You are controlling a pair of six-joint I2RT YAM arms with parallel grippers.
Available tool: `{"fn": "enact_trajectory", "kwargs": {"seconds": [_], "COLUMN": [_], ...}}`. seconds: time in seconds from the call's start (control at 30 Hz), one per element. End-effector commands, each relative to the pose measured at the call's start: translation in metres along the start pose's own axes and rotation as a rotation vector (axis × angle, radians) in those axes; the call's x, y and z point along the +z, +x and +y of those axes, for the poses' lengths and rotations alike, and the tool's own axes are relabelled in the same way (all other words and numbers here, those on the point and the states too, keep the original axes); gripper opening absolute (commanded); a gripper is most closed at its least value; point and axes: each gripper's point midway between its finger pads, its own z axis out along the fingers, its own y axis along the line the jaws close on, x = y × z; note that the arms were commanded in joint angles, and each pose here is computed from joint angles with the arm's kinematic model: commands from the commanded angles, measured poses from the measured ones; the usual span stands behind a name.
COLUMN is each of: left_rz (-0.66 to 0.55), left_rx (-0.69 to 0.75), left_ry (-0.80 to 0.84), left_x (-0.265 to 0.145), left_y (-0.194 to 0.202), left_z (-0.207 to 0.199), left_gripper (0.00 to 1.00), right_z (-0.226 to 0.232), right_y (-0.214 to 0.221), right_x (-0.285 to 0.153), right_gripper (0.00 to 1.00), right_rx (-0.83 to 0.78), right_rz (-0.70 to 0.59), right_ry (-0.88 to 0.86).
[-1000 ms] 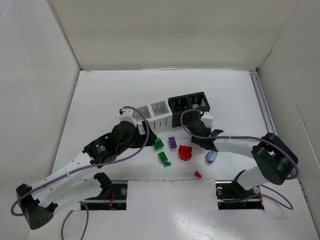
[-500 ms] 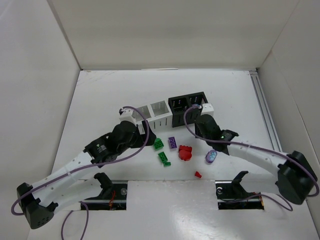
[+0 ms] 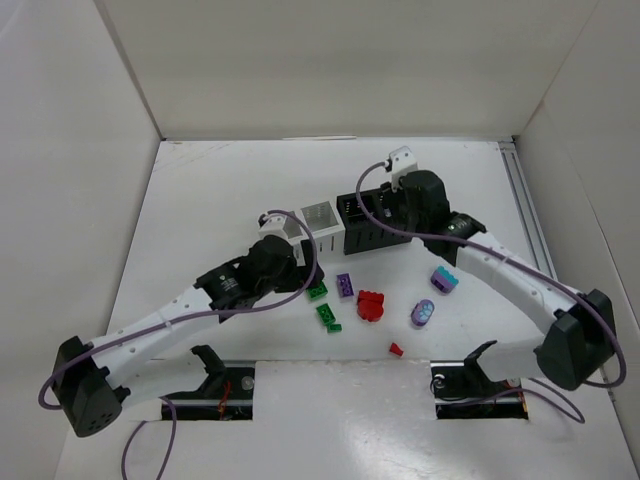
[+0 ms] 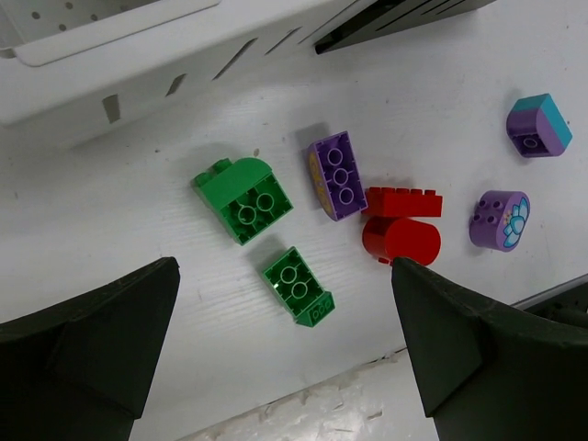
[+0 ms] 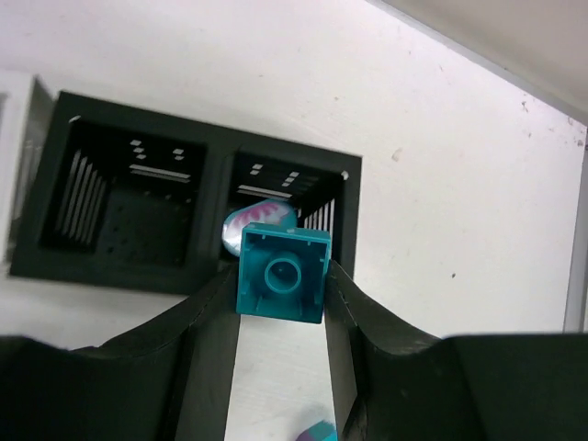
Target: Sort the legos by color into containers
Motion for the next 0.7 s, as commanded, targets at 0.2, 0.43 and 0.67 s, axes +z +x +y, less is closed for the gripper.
{"fn": "enact_trajectory", "kwargs": {"seconds": [0.2, 0.43, 0.67], "left_rz": [-0.014, 0.013, 0.021], "left_rx": [0.021, 0.029, 0.036], "left_ry": [0.055, 0.041, -0.02], "left_x": [0.016, 0.025, 0.038], "left_y": [-0.011, -0.009, 0.006], "left_z": [-0.024, -0.037, -0.045], "left_gripper": [1.0, 1.0, 1.0], "right_z": [-0.011, -0.017, -0.025], "right_y": [-0.006, -0.01, -0.007], "right_x": [0.047, 0.046, 0.014], "right_gripper": [0.37, 0.69, 0.74], "right_rx": [-0.076, -0.062, -0.056], "right_rz": [0.044, 0.025, 0.016], "right_ry": [-0.036, -0.071, -0.084]}}
